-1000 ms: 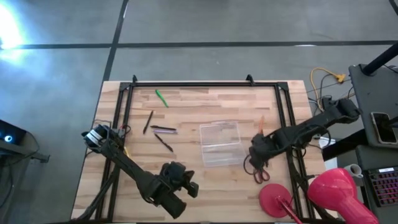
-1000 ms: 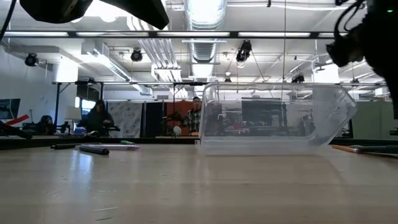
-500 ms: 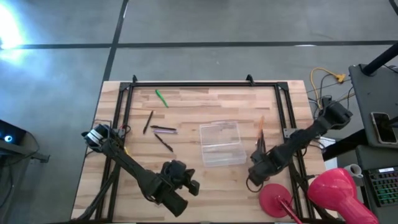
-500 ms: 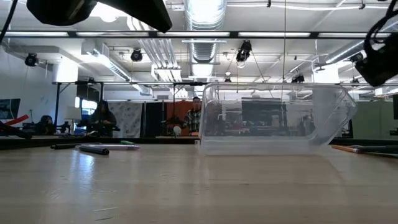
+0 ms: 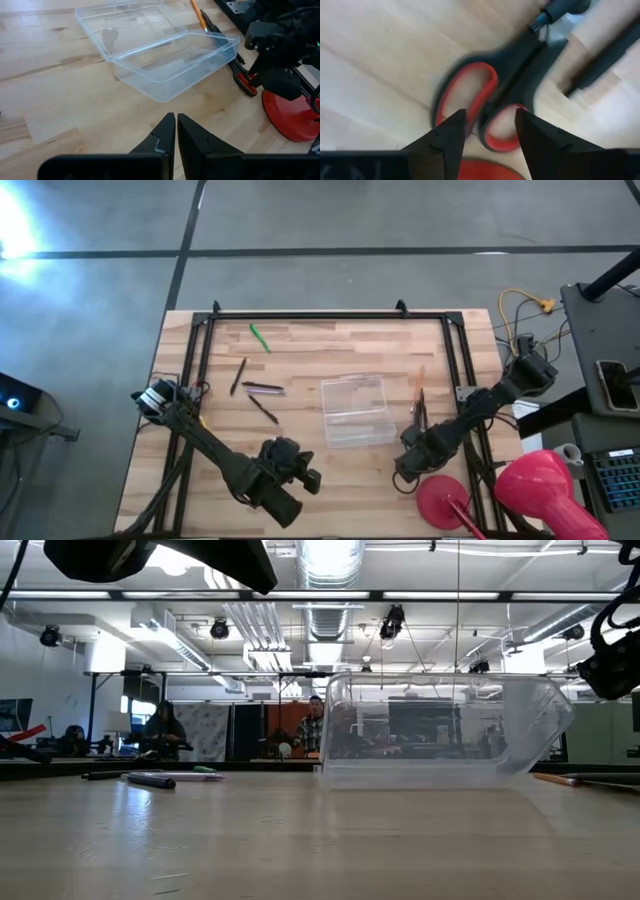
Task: Pick & place school supplies into a supply box
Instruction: Put the black scissors into the transparent supply box
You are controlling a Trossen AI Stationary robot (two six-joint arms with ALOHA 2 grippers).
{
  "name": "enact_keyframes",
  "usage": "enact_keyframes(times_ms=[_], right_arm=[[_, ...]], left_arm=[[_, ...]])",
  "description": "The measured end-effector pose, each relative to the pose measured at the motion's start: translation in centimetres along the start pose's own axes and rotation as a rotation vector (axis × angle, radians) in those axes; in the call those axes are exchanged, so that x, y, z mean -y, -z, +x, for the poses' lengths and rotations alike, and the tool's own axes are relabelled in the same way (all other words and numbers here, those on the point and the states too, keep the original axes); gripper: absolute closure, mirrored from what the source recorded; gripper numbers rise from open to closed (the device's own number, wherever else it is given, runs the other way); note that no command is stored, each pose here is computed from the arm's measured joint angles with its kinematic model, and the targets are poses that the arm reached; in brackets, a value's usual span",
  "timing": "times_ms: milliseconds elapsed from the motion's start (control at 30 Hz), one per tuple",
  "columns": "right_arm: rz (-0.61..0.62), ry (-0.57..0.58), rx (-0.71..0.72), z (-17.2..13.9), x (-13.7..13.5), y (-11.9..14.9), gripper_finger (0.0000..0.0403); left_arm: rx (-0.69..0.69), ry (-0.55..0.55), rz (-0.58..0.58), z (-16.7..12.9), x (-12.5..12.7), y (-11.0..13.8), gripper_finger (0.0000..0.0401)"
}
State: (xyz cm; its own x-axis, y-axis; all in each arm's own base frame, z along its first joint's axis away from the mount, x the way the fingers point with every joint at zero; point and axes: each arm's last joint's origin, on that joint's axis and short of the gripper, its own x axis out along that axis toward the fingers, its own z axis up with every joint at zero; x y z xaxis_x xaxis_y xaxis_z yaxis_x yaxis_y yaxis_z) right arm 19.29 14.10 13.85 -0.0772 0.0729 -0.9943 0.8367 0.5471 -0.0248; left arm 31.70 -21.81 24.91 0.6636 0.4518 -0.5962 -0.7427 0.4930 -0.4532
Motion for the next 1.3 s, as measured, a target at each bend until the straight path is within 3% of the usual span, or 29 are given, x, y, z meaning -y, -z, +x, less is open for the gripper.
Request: enact_keyframes(times_ms=[100, 333, 567, 733, 900, 1133, 1233, 1300], right_arm=[[0.055, -0.023, 0.078, -0.8, 0.2, 0.1, 0.0249], [0.097, -0.003, 0.074, 0.2, 0.2, 0.1, 0.0255], [0.053, 0.053, 0.111, 1.6, -0.3, -0.2, 0.0268], [-0.001, 0.057, 0.131, 1.6, -0.3, -0.2, 0.03], [-0.048, 0.027, 0.122, 0.8, 0.1, 0.3, 0.0357], [-0.002, -0.028, 0.14, -1.7, 1.4, 2.3, 0.0357], [0.023, -0.038, 0.219, -3.5, 2.4, 3.3, 0.0357], [0.047, -0.117, 0.287, -5.0, 2.6, 3.9, 0.0357]], left_arm=[[0.0, 0.0, 0.0, 0.0, 0.0, 0.0, 0.0398], [0.0, -0.01, 0.018, 0.0, -0.1, 0.0, 0.0398], [-0.002, -0.011, 0.042, 0.0, -0.1, 0.0, 0.0398], [-0.003, -0.01, 0.043, 0.0, -0.1, 0.0, 0.0398], [-0.004, -0.01, 0.043, 0.0, -0.1, 0.0, 0.0398], [-0.004, -0.011, 0.046, 0.0, -0.2, 0.0, 0.0398], [-0.004, -0.014, 0.049, 0.1, -0.3, 0.1, 0.0398], [-0.004, -0.015, 0.05, 0.1, -0.3, 0.1, 0.0398]])
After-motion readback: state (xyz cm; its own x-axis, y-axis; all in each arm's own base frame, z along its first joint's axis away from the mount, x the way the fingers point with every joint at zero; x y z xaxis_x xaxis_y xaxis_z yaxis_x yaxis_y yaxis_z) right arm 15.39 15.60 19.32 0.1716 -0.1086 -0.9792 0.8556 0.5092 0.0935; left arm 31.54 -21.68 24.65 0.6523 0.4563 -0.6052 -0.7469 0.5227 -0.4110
